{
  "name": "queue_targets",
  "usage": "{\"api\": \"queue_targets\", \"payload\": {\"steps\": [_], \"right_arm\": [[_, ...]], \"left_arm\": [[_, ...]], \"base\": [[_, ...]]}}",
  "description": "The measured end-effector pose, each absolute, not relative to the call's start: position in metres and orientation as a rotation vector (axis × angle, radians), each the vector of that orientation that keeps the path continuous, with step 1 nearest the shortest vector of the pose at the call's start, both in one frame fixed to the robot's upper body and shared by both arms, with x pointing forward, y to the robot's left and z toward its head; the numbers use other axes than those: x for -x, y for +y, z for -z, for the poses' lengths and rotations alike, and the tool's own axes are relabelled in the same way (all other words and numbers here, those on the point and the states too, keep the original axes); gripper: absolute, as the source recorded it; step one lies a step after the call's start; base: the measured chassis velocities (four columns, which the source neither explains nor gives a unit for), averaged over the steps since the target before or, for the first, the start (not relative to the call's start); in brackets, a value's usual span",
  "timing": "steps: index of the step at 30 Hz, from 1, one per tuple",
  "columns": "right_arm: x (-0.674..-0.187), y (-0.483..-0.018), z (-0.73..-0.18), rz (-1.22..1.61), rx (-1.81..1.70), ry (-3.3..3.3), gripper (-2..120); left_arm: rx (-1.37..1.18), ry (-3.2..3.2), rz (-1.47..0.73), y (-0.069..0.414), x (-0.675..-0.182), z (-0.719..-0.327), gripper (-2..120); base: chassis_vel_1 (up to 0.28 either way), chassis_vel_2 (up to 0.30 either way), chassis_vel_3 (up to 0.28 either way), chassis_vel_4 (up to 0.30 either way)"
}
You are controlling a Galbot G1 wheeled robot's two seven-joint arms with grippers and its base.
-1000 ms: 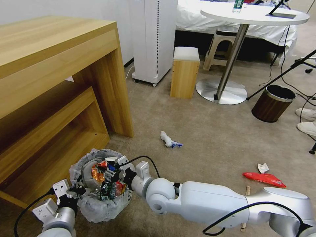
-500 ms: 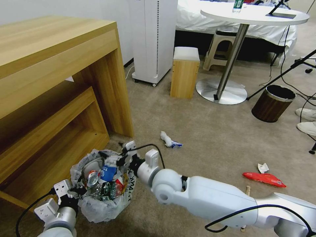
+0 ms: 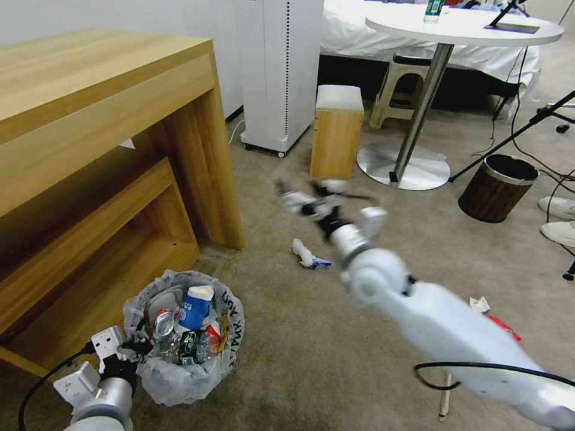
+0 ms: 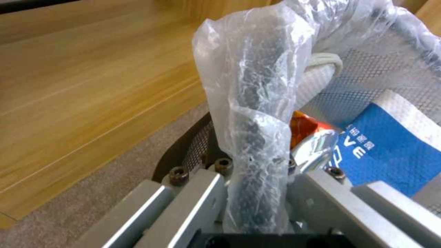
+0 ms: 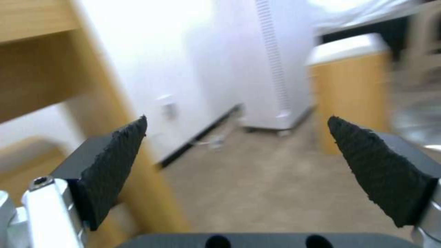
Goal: Pick up the trash bin and place the garbage on the floor into it.
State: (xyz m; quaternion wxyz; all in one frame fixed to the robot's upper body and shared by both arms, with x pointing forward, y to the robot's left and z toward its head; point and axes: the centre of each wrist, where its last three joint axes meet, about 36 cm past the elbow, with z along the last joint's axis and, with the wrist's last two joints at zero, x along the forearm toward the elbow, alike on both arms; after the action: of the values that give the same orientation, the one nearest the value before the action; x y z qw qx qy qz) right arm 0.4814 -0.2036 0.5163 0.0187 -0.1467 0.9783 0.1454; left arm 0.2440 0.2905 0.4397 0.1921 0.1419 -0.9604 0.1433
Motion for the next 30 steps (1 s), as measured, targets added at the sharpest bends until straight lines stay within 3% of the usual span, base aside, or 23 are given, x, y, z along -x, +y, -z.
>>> {"api": "queue_targets", "payload": {"steps": [8, 15, 30], "right_arm": [[-0.469, -0.269, -0.480, -0.348, 0.092, 3.121, 100], [-0.459, -0.296, -0.465, -0.280, -0.080, 3.122, 100], [-0.446, -0.295, -0.448, -0.232, -0.136, 3.130, 100]], "left_arm": [[-0.387, -2.696, -0.387, 0.291, -0.244, -0.439, 1], [-0.375, -2.699, -0.372, 0.292, -0.244, -0.440, 1], [-0.371, -2.698, -0.362, 0.291, -0.240, -0.442, 1]], "base": [[0.000, 0.000, 0.000, 0.000], [0.000, 0.000, 0.000, 0.000], [0.000, 0.000, 0.000, 0.000]]}}
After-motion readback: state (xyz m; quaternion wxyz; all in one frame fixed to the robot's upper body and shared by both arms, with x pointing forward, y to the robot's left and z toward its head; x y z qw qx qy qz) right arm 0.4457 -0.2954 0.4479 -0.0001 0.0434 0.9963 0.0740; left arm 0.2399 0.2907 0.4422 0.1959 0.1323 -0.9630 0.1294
